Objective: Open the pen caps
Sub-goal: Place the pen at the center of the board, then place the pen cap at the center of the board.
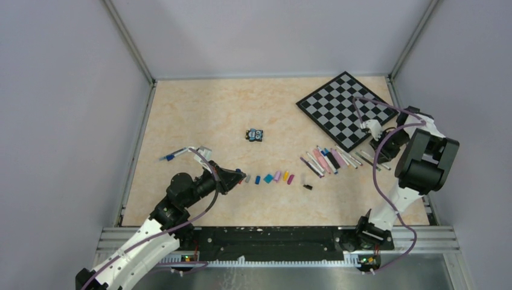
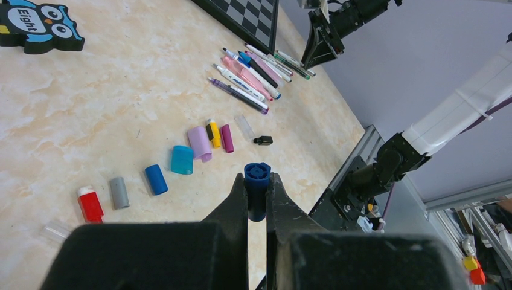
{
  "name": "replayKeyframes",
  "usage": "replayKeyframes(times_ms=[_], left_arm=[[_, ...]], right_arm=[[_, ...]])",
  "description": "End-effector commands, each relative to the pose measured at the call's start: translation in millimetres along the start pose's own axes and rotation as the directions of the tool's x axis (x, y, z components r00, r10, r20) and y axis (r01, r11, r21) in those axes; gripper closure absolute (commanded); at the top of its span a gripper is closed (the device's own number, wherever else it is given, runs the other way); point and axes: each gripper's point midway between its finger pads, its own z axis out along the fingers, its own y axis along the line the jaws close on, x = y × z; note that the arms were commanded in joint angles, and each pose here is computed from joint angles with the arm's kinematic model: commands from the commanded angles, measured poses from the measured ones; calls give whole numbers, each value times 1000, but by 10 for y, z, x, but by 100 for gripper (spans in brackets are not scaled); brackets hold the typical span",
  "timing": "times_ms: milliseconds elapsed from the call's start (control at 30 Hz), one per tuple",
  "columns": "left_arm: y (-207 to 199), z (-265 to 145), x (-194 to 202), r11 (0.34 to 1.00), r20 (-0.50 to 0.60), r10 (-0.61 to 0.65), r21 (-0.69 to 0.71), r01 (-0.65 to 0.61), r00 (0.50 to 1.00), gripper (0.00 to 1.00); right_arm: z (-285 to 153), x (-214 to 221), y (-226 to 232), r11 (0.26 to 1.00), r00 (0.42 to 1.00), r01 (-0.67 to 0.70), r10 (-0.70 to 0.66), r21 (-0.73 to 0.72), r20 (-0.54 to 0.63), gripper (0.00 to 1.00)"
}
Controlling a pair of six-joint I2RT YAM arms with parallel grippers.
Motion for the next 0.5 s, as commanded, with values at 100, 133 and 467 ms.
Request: replayKeyframes(times_ms=[100,133,467], left_arm=[[-76,4,-83,999,25,26,31,-26,999,100],[-77,2,-81,999,24,25,31,-26,999,100],[-76,-19,8,999,-15,4,35,-3,1000,100]], right_arm=[[-332,-254,-26,997,995,44,-49,56,90,75],[-359,-273,-14,997,994,47,-52,59,98,75],[-511,-471,146,997,977,54,-64,55,202,75]])
